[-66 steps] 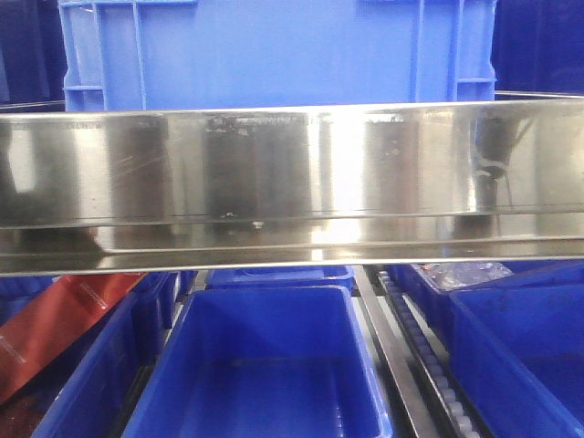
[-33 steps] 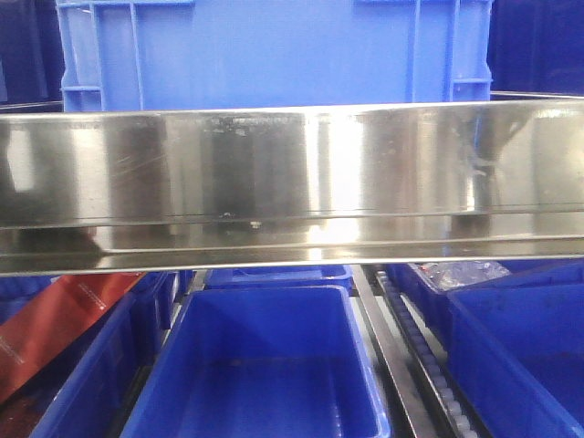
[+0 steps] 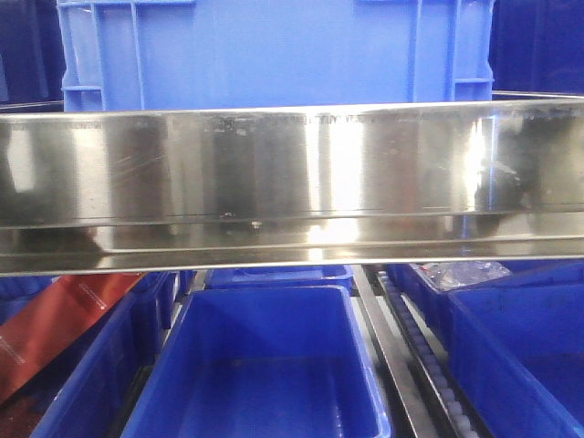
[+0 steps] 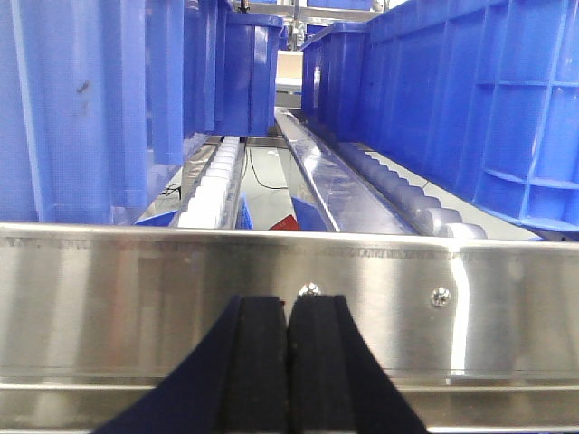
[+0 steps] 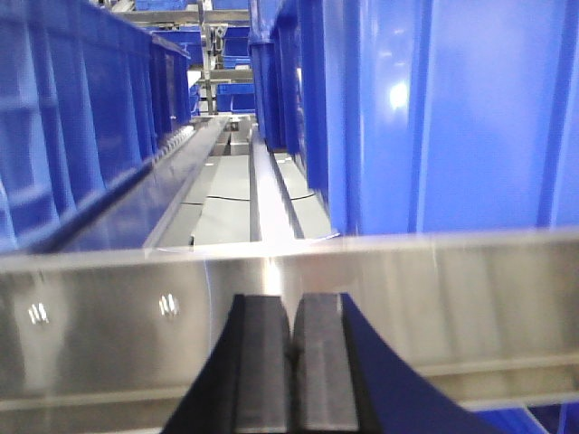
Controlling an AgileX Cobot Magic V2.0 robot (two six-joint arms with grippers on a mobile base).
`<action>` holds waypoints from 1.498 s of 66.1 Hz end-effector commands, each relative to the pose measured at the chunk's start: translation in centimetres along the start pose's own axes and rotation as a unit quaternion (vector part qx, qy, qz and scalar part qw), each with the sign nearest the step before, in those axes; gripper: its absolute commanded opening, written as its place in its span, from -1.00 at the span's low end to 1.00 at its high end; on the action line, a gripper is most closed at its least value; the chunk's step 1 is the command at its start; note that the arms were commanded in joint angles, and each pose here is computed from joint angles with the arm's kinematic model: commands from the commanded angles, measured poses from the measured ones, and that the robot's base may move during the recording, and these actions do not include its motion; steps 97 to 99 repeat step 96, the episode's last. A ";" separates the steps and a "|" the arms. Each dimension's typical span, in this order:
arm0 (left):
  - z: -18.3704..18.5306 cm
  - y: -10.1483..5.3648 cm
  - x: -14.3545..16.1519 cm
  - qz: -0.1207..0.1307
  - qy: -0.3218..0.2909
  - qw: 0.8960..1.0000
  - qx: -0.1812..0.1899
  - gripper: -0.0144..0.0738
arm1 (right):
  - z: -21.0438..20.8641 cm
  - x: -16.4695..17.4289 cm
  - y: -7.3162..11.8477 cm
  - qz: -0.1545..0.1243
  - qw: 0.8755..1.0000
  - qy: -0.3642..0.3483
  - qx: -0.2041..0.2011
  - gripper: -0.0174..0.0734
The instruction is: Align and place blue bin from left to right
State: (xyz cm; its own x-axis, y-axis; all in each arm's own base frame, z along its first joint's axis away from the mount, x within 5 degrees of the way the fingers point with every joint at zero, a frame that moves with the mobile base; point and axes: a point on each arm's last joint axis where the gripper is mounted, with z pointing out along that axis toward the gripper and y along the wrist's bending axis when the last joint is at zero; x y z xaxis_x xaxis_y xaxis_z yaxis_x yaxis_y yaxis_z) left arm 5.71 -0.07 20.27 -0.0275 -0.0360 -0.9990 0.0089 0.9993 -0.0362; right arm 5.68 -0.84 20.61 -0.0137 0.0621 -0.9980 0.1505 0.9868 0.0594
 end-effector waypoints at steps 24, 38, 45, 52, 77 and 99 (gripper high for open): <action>-0.1 0.0 -0.3 -0.003 -0.016 1.000 -0.001 -0.92 | -0.1 0.2 -0.1 -0.005 1.000 -0.006 0.003 -0.77; -0.1 0.0 -0.3 -0.003 -0.016 1.000 -0.001 -0.92 | -0.1 0.2 -0.1 -0.005 1.000 -0.006 0.003 -0.77; -0.1 0.0 -0.3 -0.003 -0.016 1.000 -0.001 -0.92 | -0.1 0.2 -0.1 -0.005 1.000 -0.006 0.003 -0.77; -0.1 0.0 -0.3 -0.003 -0.016 1.000 -0.001 -0.92 | -0.1 0.2 -0.1 -0.005 1.000 -0.006 0.003 -0.77; -0.1 0.0 -0.3 -0.003 -0.016 1.000 -0.001 -0.92 | -0.1 0.2 -0.1 -0.005 1.000 -0.006 0.003 -0.77; -0.1 0.0 -0.3 -0.003 -0.016 1.000 -0.001 -0.92 | -0.1 0.2 -0.1 -0.005 1.000 -0.006 0.003 -0.77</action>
